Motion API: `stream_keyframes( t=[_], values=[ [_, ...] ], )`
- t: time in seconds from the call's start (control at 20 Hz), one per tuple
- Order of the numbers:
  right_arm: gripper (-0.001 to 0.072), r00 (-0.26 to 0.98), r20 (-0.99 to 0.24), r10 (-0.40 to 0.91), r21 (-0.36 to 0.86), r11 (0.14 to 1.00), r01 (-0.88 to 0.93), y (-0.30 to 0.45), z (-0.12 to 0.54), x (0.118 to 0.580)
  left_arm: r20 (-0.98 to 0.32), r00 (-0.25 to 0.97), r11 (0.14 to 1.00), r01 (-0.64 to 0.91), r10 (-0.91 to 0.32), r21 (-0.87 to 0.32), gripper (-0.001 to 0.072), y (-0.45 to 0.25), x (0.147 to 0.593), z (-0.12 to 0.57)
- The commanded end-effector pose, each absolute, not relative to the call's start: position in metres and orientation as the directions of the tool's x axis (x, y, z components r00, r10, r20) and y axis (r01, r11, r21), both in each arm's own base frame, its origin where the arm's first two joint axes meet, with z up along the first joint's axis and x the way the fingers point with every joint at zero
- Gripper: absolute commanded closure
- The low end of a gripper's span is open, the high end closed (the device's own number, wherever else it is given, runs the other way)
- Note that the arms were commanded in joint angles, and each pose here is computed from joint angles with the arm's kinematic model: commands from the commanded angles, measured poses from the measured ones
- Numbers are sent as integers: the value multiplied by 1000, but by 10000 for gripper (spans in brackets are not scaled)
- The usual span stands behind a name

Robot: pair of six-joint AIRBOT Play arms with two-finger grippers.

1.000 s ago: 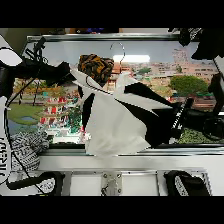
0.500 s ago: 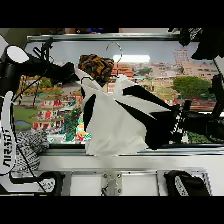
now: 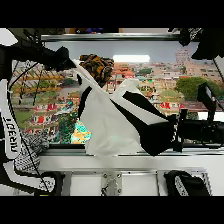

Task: Fold the clothes and pants, and hang the long-sleeved shirts on hangers.

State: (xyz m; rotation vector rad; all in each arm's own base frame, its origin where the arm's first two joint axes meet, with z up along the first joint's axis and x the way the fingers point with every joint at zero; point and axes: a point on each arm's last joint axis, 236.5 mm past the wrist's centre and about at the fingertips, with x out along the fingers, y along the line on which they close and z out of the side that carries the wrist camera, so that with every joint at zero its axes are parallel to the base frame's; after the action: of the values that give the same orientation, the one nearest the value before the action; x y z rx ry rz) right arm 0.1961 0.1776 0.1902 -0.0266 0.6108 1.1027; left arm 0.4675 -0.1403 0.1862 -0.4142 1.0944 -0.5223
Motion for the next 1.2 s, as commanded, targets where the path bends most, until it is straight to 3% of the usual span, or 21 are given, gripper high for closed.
stream_keyframes(
  t=[0.0, 0.35, 0.6, 0.65, 0.75, 0.9, 1.05, 1.15],
  values=[
    [696, 199, -504, 840, 320, 396, -861, 181, 183, 171, -731, 350, 810, 206, -585, -549, 691, -140, 466, 189],
    [696, 162, -340, 927, 365, 289, -885, 201, 221, 165, -755, 225, 782, 289, -615, -551, 691, -185, 440, 168],
    [696, 237, -215, 948, 346, 301, -889, 206, 251, 182, -755, 187, 757, 369, -628, -539, 691, -213, 428, 168],
    [696, 255, -205, 945, 338, 313, -888, 206, 253, 186, -752, 194, 757, 370, -630, -539, 655, -214, 430, 169],
    [696, 277, -197, 941, 305, 327, -894, 204, 255, 192, -739, 231, 760, 368, -633, -536, 100, -210, 437, 176],
    [696, 324, -182, 928, 297, 366, -882, 202, 258, 203, -671, 342, 751, 364, -658, -550, 84, -196, 454, 214],
    [696, 380, -164, 911, 225, 409, -884, 197, 263, 216, -473, 503, 673, 362, -723, -645, 85, -175, 467, 279],
    [696, 456, -138, 879, 182, 475, -861, 190, 269, 234, -394, 602, 671, 345, -695, -656, 85, -147, 467, 309]
  ],
)
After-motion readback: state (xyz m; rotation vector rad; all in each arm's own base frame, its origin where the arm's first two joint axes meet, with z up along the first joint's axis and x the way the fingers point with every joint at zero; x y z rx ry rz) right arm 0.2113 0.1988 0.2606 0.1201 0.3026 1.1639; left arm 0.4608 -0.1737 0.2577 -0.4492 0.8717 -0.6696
